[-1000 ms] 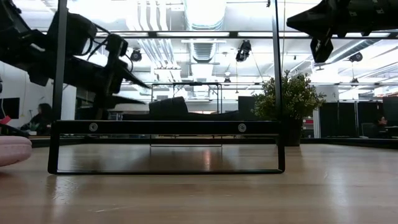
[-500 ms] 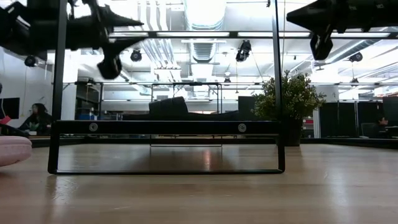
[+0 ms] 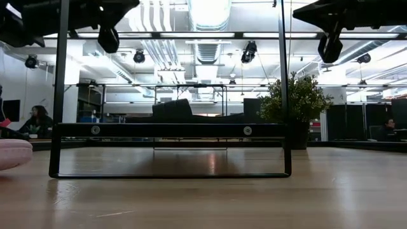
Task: Pick and place slides into the shelf
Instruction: Put the right light pink slide on the shelf
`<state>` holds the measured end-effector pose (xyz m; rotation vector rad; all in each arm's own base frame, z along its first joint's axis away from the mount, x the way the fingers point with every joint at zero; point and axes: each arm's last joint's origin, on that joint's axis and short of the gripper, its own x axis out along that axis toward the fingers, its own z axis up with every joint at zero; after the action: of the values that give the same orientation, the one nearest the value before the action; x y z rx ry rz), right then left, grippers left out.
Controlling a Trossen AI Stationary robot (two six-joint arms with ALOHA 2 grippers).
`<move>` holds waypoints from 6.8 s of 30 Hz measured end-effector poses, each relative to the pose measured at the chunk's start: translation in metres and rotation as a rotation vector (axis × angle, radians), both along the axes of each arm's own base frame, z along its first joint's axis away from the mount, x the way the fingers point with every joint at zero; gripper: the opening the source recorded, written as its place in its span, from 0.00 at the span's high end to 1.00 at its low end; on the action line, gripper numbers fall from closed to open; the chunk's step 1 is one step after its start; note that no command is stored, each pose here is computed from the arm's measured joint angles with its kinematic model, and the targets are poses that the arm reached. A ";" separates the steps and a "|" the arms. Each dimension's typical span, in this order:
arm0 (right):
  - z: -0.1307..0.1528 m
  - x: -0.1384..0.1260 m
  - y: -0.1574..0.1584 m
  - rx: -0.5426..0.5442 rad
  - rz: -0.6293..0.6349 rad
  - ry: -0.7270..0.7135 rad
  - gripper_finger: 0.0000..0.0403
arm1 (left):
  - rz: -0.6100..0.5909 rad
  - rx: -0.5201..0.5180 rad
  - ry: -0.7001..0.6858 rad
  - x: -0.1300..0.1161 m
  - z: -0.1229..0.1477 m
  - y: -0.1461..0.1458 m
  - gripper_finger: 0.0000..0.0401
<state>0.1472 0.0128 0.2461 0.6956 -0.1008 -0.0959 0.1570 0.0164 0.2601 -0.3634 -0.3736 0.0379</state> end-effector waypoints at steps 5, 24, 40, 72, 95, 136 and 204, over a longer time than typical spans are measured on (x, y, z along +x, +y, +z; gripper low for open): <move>0.000 0.000 0.000 0.174 0.013 -0.021 0.98 | -0.001 0.005 -0.049 -0.011 0.008 -0.001 0.99; 0.040 0.012 0.004 0.123 0.078 -0.255 0.70 | -0.074 0.037 -0.058 -0.056 0.013 -0.008 0.99; 0.084 0.028 0.033 0.544 0.345 0.184 0.50 | -0.053 0.032 -0.021 -0.079 0.006 -0.010 0.99; 0.109 -0.004 0.146 0.750 0.505 0.633 0.54 | 0.058 -0.032 0.116 -0.069 -0.006 -0.005 0.99; 0.007 -0.006 0.202 0.795 -0.082 1.120 0.54 | 0.055 -0.035 0.134 -0.065 -0.007 -0.005 0.99; -0.065 -0.004 0.237 0.597 -0.187 1.240 0.54 | 0.061 -0.113 0.083 -0.071 -0.004 -0.005 0.99; -0.076 0.005 0.251 0.563 -0.080 1.125 0.98 | 0.078 -0.120 0.081 -0.071 -0.004 -0.004 0.99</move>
<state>0.1522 0.2637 0.1701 1.1068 1.0119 -0.5928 0.0857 0.0122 0.2560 -0.4639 -0.3058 0.1511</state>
